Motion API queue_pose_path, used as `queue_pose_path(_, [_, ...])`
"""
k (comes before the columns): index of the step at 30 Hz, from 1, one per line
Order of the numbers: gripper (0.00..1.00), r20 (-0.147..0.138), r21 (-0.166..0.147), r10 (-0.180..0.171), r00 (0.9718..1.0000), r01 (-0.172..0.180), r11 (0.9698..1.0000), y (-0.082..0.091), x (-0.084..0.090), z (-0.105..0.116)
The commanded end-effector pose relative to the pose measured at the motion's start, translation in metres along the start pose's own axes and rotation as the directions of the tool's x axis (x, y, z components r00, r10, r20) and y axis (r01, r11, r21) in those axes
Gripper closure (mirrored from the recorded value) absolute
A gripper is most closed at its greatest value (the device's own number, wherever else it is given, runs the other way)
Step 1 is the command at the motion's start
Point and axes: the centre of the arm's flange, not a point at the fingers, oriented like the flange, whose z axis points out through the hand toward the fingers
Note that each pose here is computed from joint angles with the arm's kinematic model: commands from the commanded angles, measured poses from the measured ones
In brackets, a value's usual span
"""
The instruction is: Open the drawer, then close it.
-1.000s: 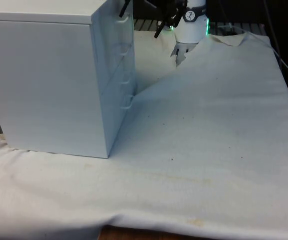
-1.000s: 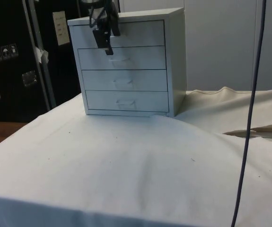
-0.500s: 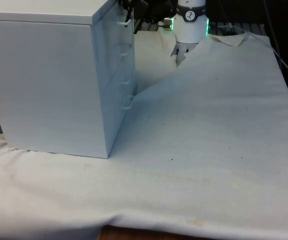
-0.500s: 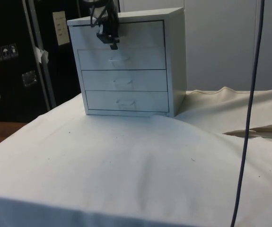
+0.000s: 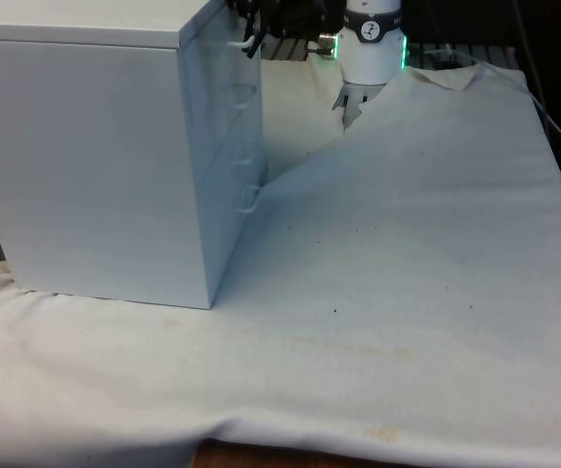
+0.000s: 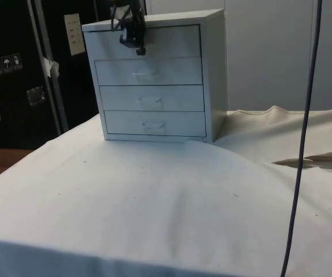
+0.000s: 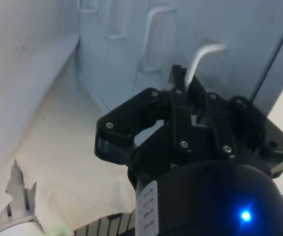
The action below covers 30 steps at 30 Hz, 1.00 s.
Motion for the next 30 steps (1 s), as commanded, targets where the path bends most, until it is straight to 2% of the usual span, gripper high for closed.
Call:
queue_pose_path(1, [1.0, -0.006, 0.012, -0.004, 1.0, 0.004, 0.9999, -0.016, 0.0, -0.003])
queue_pose_path(7, [1.0, -0.006, -0.007, -0.002, 1.0, 0.002, 1.0, -0.021, 0.002, -0.015])
queue_pose_path(8, [1.0, 0.0, 0.001, 0.001, 1.0, -0.001, 1.0, 0.001, 0.0, 0.0])
queue_pose_path(10, [1.0, 0.003, -0.002, 0.005, 1.0, -0.005, 1.0, 0.002, 0.0, -0.001])
queue_pose_path(18, [1.0, 0.006, -0.053, -0.001, 1.0, 0.001, 0.9986, -0.014, 0.003, -0.014])
queue_pose_path(19, [1.0, 0.006, -0.039, 0.001, 1.0, -0.001, 0.9992, -0.013, 0.002, -0.01])
queue_pose_path(20, [1.0, 0.008, -0.06, -0.001, 1.0, 0.002, 0.9982, -0.016, 0.003, -0.015])
queue_pose_path(22, [1.0, 0.01, -0.077, -0.003, 0.9999, 0.004, 0.997, -0.021, 0.004, -0.019])
queue_pose_path(26, [1.0, 0.014, -0.099, -0.004, 0.9999, 0.005, 0.995, -0.027, 0.005, -0.025])
queue_pose_path(27, [1.0, 0.012, -0.086, -0.003, 0.9999, 0.004, 0.9963, -0.026, 0.004, -0.022])
queue_pose_path(28, [1.0, 0.016, -0.11, -0.005, 0.9999, 0.007, 0.9939, -0.03, 0.005, -0.028])
queue_pose_path(30, [1.0, 0.018, -0.121, -0.006, 0.9998, 0.008, 0.9927, -0.035, 0.005, -0.031])
